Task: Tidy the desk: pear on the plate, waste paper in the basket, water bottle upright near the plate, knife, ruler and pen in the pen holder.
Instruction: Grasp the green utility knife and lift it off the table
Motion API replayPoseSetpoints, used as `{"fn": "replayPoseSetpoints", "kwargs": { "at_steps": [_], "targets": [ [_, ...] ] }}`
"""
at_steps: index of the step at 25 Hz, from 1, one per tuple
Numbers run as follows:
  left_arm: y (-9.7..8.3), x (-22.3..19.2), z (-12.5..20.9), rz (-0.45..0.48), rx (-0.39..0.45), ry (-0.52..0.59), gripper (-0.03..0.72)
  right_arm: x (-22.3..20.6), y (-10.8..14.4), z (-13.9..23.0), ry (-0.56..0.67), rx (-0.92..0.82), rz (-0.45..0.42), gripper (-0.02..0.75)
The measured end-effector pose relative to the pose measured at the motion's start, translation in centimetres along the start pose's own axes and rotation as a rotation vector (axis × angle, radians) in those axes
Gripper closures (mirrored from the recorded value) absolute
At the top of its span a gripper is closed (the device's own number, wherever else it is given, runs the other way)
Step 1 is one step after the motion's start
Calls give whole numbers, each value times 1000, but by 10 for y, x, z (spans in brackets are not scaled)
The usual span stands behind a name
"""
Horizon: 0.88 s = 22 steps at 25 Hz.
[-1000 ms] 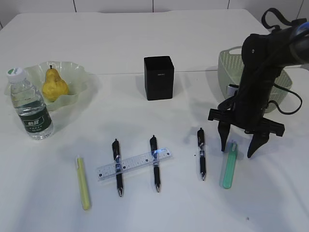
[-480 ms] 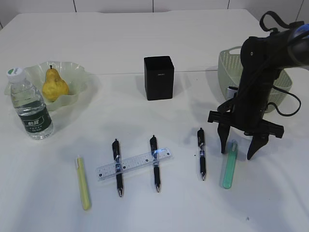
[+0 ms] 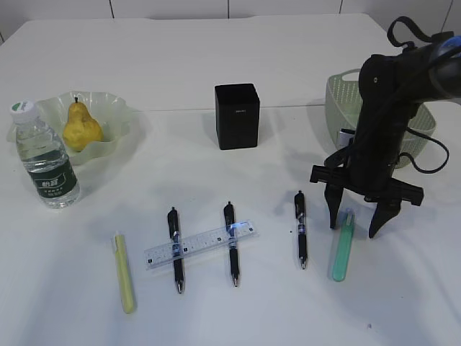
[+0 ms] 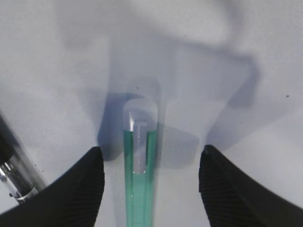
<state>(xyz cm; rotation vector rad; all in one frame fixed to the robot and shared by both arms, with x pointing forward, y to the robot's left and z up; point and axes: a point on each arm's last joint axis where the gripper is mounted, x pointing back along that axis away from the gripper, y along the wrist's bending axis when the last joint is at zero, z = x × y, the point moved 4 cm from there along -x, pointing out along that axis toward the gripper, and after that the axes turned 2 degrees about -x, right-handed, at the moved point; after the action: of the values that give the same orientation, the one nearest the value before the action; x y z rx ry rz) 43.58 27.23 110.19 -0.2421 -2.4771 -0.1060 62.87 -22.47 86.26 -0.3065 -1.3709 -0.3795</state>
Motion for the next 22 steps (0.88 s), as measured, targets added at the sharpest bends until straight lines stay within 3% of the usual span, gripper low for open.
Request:
{"fn": "replayPoseSetpoints", "kwargs": {
  "at_steps": [14, 22],
  "targets": [
    [0, 0, 1, 1, 0, 4, 127, 0, 0, 0, -1, 1, 1, 245],
    [0, 0, 1, 1, 0, 4, 127, 0, 0, 0, -1, 1, 1, 386]
  ]
}}
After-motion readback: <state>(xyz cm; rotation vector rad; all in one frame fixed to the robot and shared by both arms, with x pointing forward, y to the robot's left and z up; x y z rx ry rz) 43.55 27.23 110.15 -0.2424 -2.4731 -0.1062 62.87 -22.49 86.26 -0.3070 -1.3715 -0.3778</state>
